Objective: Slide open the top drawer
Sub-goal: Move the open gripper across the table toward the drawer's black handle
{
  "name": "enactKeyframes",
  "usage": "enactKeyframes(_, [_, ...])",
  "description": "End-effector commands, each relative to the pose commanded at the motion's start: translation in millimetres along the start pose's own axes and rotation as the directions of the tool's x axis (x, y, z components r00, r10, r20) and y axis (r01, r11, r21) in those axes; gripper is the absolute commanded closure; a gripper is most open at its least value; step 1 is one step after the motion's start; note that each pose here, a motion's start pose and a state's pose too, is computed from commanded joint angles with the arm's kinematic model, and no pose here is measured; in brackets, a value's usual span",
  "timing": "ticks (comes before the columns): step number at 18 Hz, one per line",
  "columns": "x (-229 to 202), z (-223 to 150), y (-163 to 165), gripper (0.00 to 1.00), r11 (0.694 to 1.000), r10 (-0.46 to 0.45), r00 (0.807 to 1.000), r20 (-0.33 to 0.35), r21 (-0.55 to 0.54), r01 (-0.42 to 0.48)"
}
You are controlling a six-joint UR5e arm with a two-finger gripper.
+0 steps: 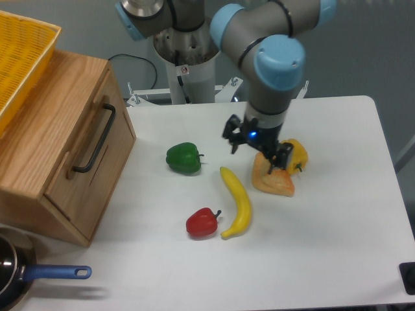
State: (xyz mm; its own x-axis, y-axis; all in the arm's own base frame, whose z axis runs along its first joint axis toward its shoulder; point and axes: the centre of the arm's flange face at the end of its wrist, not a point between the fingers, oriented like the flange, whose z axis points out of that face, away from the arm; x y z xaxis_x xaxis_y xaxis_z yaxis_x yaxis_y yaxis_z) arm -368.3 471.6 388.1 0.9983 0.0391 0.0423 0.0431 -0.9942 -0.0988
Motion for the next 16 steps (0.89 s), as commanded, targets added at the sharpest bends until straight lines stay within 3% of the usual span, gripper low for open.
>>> enactKeyframes(5, [58,5,-36,0.0,0.998,-0.06,0.998,-0.016,-0.012,0.06])
enactKeyframes(11, [79,0,-48,0.0,0.984,-0.178,0.983,-0.033,-0.002,0.178])
enactKeyframes(16, [112,2,-60,0.0,0.986,-0.165,0.985,-0.051,-0.028,0.164])
